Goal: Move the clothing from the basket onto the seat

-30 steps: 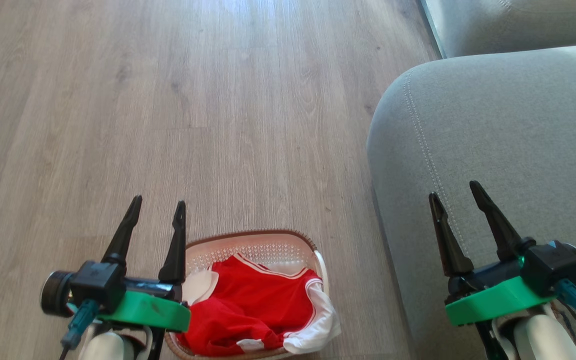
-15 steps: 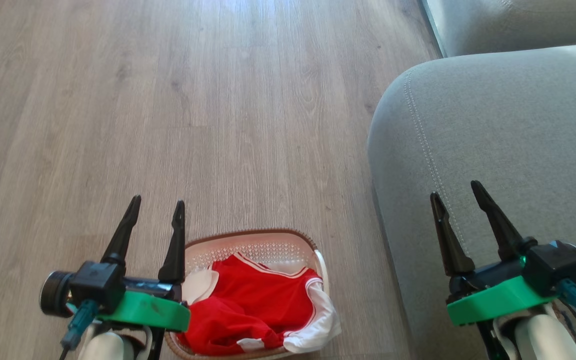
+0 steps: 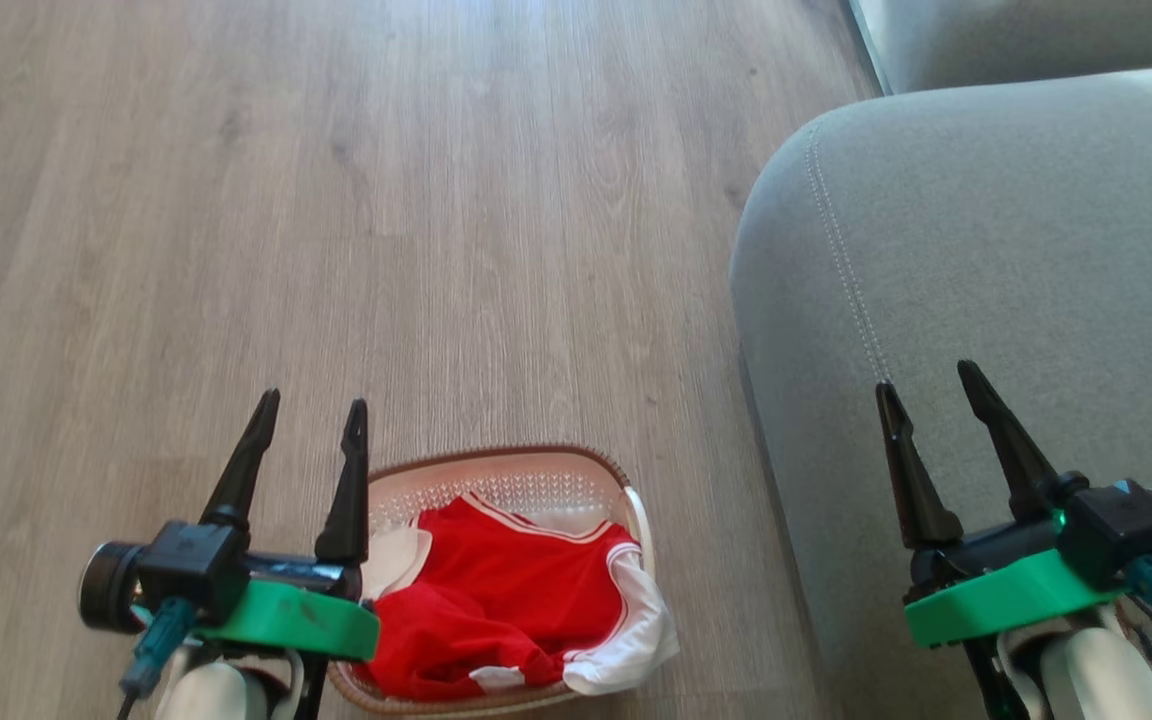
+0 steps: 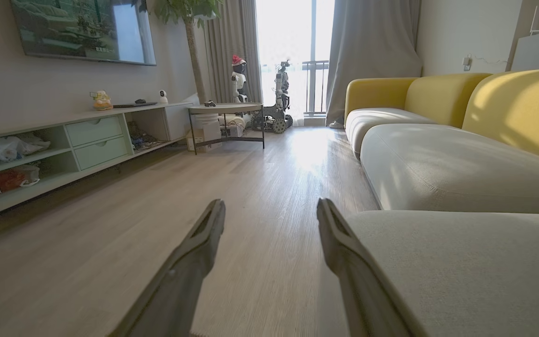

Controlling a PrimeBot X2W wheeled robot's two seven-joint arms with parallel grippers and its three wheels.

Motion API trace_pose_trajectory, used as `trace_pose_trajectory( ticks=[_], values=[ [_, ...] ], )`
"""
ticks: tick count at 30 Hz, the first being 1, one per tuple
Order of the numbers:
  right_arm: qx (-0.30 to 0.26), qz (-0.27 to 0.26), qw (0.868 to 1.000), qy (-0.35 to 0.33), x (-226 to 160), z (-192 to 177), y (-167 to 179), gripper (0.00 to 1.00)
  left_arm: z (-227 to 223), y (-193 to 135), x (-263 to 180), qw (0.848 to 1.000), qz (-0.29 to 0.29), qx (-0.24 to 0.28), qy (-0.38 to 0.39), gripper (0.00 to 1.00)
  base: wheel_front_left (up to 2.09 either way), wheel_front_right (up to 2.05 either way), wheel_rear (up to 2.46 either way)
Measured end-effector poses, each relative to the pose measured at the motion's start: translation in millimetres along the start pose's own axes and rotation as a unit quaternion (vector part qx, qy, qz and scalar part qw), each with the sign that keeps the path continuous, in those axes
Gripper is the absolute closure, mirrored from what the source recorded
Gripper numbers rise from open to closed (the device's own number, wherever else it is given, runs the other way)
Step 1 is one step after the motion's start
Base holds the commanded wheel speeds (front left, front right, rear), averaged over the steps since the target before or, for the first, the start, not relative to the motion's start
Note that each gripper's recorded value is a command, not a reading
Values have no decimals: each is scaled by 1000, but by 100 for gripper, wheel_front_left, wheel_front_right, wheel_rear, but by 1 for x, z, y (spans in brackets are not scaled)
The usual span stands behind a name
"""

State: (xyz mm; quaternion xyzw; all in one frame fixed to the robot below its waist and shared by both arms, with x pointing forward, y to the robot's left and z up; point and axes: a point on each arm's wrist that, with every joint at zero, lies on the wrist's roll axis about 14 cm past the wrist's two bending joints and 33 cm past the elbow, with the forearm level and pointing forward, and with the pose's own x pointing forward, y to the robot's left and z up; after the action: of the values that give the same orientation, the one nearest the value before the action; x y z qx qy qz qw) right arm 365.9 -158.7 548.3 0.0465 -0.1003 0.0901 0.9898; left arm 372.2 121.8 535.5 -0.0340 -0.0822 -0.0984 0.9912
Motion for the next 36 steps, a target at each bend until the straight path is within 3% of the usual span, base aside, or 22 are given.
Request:
trace_pose_trajectory(
  ticks=[21, 30, 36],
  values=[
    [5, -35, 998, 50, 10, -38, -25, 0, -58, -9, 33, 997, -25, -30, 71, 0, 0, 0, 0],
    [1, -45, 997, 61, 26, -51, -37, 0, -108, -18, 53, 989, -46, -43, 131, 0, 0, 0, 0],
    [4, -54, 996, 69, 33, -61, -44, 0, -161, -22, 49, 975, -51, -49, 208, 0, 0, 0, 0]
  ],
)
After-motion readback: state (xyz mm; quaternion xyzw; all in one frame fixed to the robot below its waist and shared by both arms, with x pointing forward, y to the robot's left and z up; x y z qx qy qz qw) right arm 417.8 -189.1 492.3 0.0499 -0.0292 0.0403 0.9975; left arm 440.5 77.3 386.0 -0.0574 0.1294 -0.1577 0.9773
